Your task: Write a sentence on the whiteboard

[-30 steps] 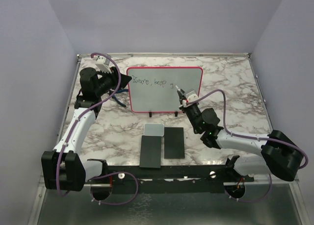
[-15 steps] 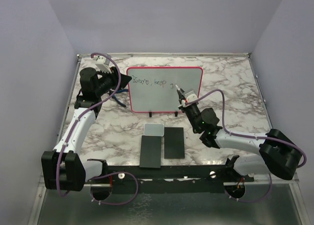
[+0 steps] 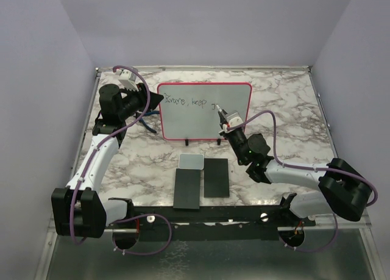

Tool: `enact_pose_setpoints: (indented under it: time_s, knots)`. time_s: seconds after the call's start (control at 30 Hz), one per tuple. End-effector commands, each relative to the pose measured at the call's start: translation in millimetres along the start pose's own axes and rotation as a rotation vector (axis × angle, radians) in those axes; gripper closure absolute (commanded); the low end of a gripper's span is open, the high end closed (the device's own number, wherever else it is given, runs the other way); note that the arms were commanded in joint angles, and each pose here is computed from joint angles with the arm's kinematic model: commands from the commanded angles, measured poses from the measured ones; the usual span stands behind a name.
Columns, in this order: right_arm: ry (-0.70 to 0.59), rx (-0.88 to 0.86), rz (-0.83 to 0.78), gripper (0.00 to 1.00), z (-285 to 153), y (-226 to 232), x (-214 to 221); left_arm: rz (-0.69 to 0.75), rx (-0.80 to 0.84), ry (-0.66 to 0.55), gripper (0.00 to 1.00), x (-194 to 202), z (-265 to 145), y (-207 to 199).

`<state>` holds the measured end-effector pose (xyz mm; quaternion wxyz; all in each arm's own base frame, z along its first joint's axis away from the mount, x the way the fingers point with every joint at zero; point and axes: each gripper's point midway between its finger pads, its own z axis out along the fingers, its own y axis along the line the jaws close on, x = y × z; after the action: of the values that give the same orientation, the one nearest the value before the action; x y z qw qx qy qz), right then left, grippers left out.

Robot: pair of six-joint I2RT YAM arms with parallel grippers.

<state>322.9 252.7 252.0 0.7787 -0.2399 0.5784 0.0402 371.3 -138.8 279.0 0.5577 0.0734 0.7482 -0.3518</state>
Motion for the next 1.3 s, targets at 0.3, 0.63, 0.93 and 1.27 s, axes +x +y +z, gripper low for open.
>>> enact_pose_setpoints:
  time_s: [0.3,0.63,0.93,1.27]
  knots:
    - [0.01,0.015,0.018,0.99,2,-2,2,0.016,-0.005,0.0,0.73,2,-4,-3]
    - [0.036,0.012,0.023,0.99,-5,-2,10,0.016,-0.005,0.001,0.73,2,-4,-3]
    - [0.041,0.024,0.021,0.99,-7,-6,10,0.016,-0.004,0.0,0.73,2,-4,-4]
    - [0.038,0.052,0.009,0.99,-8,-12,8,0.017,-0.004,0.0,0.73,2,-4,-4]
